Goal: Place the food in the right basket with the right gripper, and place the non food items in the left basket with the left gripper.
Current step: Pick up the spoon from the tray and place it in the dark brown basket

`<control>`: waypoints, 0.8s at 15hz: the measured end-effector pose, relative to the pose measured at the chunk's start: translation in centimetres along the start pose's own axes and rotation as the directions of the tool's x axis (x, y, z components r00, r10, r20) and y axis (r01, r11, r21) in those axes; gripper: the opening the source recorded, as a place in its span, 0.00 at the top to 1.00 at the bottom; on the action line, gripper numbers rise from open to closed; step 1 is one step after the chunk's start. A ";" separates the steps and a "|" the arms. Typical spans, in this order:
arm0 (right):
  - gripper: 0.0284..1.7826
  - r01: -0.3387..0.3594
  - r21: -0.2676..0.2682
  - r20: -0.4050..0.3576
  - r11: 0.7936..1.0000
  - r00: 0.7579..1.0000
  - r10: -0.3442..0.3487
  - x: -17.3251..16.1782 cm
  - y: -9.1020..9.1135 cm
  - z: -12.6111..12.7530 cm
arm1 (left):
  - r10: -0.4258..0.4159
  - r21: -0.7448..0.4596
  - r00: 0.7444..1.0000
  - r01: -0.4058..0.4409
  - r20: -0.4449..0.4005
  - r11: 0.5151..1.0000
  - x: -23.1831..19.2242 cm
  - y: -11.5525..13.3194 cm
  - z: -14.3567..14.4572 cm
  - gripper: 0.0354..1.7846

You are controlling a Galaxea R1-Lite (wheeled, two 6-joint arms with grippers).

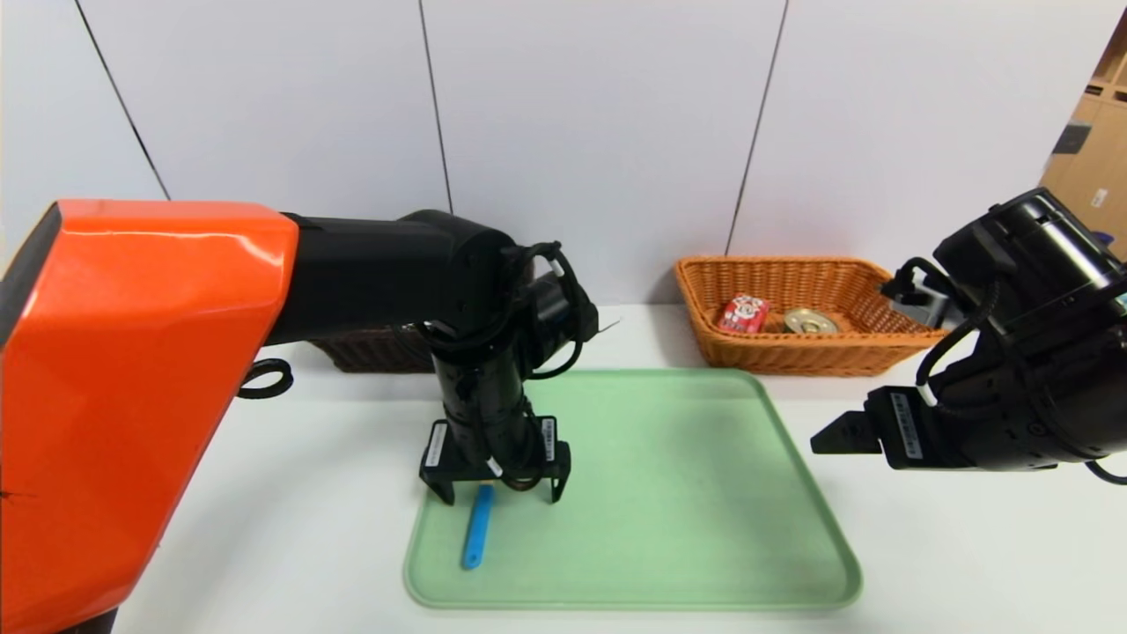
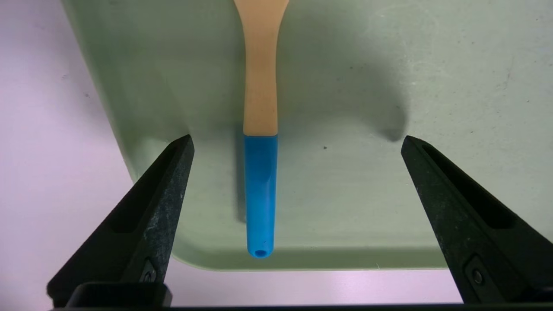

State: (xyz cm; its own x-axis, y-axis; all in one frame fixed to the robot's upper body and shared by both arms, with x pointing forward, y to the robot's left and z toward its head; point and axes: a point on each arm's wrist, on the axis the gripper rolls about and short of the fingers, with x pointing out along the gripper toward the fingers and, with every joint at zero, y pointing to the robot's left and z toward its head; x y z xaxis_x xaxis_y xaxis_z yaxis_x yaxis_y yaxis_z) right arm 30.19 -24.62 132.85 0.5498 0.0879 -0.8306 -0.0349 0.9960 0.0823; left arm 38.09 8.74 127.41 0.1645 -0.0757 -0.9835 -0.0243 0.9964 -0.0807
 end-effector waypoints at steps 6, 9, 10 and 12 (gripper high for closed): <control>0.05 0.000 -0.003 0.002 1.000 1.000 0.000 -0.3 -0.2 -0.4 | 0.014 -0.017 1.000 -0.014 -0.002 1.000 0.5 0.5 0.6 0.11; 0.05 0.000 -0.003 0.003 1.000 1.000 0.000 -0.4 -0.2 -0.5 | 0.014 -0.019 1.000 -0.014 -0.001 1.000 0.6 0.5 0.7 0.38; 0.05 0.000 -0.004 0.003 1.000 1.000 0.000 -0.4 -0.2 -0.5 | 0.014 -0.019 1.000 -0.014 -0.001 1.000 0.6 0.5 0.7 0.45; 0.05 -0.002 -0.005 0.004 1.000 1.000 0.002 -0.5 -0.2 -0.6 | 0.015 -0.020 1.000 -0.015 -0.003 1.000 0.7 0.5 0.8 0.56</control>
State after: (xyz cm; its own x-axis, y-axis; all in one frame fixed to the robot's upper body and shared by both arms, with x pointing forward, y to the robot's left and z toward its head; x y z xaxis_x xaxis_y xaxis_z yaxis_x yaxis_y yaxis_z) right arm 29.45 -24.88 132.92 0.5535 0.0900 -0.8280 -0.0399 0.9959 0.0816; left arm 38.94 9.24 126.83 0.1615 -0.0613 -0.9850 -0.0461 0.9965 -0.0695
